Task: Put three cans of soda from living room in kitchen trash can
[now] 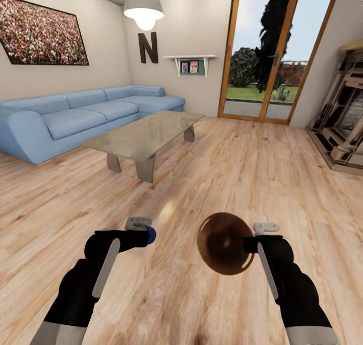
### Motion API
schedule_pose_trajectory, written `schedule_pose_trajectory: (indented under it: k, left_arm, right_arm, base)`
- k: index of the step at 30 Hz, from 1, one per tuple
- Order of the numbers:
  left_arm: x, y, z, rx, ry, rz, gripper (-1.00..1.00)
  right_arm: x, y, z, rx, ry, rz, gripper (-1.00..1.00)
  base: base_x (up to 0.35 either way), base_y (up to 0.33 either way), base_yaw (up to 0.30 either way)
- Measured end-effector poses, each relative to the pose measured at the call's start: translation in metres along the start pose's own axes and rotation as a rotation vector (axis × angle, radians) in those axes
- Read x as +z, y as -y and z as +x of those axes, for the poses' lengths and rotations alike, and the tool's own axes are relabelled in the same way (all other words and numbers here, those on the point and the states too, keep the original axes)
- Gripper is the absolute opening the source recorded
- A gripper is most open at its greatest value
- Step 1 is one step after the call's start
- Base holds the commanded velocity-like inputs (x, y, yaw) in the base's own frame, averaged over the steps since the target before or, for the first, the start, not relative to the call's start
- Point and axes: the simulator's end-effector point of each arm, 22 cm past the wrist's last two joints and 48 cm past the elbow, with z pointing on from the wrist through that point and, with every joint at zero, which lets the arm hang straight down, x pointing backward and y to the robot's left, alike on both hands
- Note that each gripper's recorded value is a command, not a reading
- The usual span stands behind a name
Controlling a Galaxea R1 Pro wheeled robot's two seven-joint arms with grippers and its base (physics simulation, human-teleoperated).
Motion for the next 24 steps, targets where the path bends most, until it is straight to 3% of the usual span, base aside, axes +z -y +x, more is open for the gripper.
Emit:
schedule_pose_trajectory:
  k: [6,15,20,24]
  left_arm:
    - [-0.01,0.006,-0.015,-0.006,0.009,0.016,-1.0]
    - [-0.022,0.01,-0.031,-0.009,0.008,0.02,-1.0]
    - [-0.028,0.011,-0.04,-0.01,0.007,0.021,-1.0]
    - [-0.034,0.019,-0.048,-0.023,0.008,0.048,-1.0]
  right_arm:
    - [0.003,0.012,-0.001,-0.018,-0.046,0.062,-1.0]
    - [0.004,0.009,-0.001,-0.031,-0.105,0.06,-1.0]
    - [0.002,0.0,-0.003,-0.032,-0.129,0.033,-1.0]
    - [0.0,-0.015,0.001,-0.087,-0.157,0.029,-1.0]
  base:
    - [0.0,0.0,0.0]
    - [0.0,0.0,0.0]
    - [0.0,0.0,0.0]
    - [0.0,0.0,0.0]
